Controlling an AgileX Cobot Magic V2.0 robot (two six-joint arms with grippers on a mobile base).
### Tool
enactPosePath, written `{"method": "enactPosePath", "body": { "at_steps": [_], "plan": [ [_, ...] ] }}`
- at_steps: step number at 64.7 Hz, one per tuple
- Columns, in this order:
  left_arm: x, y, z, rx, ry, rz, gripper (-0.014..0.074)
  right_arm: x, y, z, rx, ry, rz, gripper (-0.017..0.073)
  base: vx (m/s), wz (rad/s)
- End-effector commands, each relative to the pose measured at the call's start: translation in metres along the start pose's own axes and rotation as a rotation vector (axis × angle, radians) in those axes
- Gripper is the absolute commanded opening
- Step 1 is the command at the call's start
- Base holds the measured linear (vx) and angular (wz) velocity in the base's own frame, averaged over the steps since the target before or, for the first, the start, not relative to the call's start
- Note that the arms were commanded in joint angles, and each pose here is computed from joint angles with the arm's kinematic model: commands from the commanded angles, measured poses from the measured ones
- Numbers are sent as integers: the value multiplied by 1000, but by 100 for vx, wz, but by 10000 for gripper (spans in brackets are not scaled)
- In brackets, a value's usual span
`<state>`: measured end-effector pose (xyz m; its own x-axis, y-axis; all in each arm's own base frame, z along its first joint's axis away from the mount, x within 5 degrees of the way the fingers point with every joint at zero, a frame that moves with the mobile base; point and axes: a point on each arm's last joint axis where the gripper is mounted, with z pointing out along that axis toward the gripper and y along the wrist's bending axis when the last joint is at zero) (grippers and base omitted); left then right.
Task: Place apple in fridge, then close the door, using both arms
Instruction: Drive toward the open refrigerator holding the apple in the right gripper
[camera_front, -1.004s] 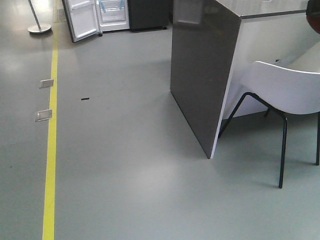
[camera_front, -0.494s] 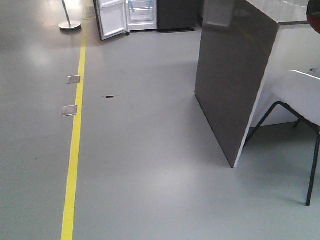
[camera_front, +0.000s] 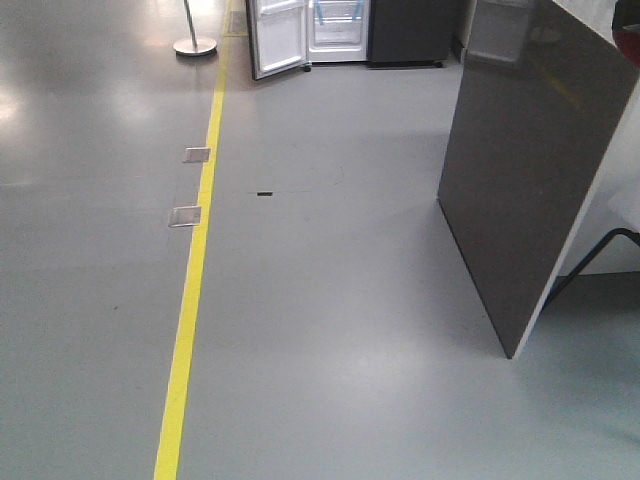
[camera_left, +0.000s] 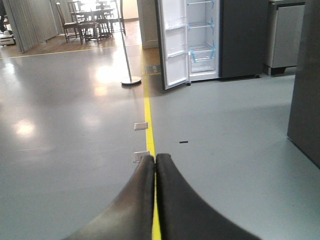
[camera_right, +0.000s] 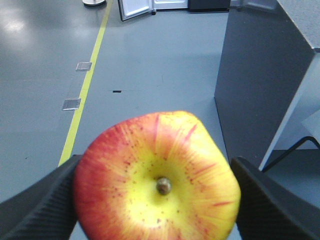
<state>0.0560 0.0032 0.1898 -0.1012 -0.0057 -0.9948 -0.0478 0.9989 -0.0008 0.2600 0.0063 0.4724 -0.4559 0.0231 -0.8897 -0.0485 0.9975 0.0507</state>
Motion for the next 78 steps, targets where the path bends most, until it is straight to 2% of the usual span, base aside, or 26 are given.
{"method": "enactPosePath", "body": {
  "at_steps": [1,78],
  "plan": [
    [-13,-1,-3,11,-107,-11,-6,-16,1,-18,3,-137,-7,185,6,14],
    [-13,-1,-3,11,-107,-11,-6,-16,1,-18,3,-137,-7,185,9,6]
  ]
}}
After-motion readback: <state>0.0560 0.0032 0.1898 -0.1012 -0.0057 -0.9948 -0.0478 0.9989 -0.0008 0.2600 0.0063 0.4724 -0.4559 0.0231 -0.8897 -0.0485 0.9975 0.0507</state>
